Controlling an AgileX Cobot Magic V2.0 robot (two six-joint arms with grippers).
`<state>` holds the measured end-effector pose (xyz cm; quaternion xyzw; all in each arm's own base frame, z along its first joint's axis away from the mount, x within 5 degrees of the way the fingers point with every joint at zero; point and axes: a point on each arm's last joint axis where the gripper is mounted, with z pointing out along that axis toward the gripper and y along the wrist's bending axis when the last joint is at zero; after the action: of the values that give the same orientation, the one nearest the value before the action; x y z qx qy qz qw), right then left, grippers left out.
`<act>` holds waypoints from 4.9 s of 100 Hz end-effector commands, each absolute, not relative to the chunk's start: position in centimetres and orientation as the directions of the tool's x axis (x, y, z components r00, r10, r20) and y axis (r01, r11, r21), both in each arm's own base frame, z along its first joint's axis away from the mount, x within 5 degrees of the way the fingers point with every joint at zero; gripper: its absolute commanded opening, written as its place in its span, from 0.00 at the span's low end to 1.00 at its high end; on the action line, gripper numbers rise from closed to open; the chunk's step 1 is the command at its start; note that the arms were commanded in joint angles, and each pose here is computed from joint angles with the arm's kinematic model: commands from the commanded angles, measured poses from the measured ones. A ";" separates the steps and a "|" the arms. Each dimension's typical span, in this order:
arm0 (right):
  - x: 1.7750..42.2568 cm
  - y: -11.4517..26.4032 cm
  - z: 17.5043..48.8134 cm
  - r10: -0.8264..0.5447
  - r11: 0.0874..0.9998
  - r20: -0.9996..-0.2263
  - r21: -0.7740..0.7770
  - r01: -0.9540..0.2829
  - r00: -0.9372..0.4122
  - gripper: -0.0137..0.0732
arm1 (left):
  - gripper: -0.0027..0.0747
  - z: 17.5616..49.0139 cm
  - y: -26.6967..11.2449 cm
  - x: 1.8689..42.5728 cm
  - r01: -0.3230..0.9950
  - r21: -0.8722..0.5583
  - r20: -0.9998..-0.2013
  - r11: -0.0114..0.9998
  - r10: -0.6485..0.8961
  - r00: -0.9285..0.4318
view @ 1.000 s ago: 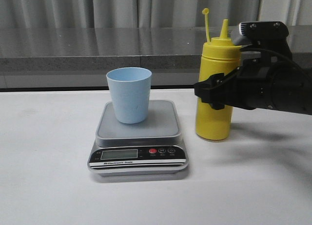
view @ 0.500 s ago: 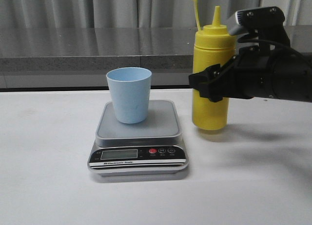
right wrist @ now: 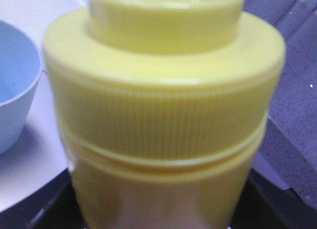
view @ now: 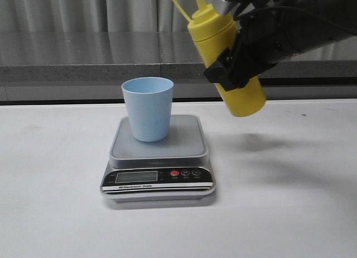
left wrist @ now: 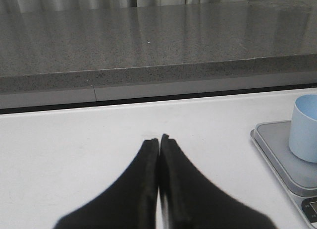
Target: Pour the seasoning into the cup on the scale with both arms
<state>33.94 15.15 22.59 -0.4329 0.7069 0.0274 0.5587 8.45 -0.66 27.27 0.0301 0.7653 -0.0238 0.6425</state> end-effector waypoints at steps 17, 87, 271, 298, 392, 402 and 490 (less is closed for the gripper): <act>34.2 17.1 27.6 -0.717 0.482 -0.679 -0.646 -0.592 0.157 0.50 | 0.01 28.9 -0.6 8.6 0.066 0.001 -0.998 0.998 0.006 -0.070; 35.4 18.9 27.0 -0.943 0.050 -0.201 -0.873 -0.484 0.265 0.49 | 0.01 28.9 -0.6 8.6 0.066 0.001 -0.998 0.998 0.006 -0.070; 35.2 19.7 28.1 -0.962 0.081 -0.173 -0.919 -0.386 0.211 0.49 | 0.01 28.9 -0.6 8.6 0.066 0.001 -0.998 0.998 0.006 -0.070; 35.7 19.4 29.3 -0.892 0.380 -0.449 -0.810 -0.447 0.057 0.49 | 0.01 28.9 -0.6 8.6 0.066 0.001 -0.998 0.998 0.006 -0.070; 36.2 12.9 29.8 -0.068 0.864 -0.998 -0.054 -0.500 -0.009 0.49 | 0.01 28.9 -0.6 8.6 0.066 0.001 -0.998 0.998 0.006 -0.070; 35.1 12.8 27.8 -0.035 0.856 -0.999 -0.024 -0.517 -0.012 0.49 | 0.01 28.9 -0.6 8.6 0.066 0.001 -0.998 0.998 0.006 -0.070; 30.6 12.2 19.8 -0.058 0.809 -0.995 -0.092 -0.581 0.077 0.49 | 0.01 28.9 -0.6 8.6 0.066 0.001 -0.998 0.998 0.006 -0.070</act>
<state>30.26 12.15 17.85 -0.2568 0.7068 0.1755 0.6354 8.45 -0.66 27.27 0.0301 0.7653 -0.0238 0.6425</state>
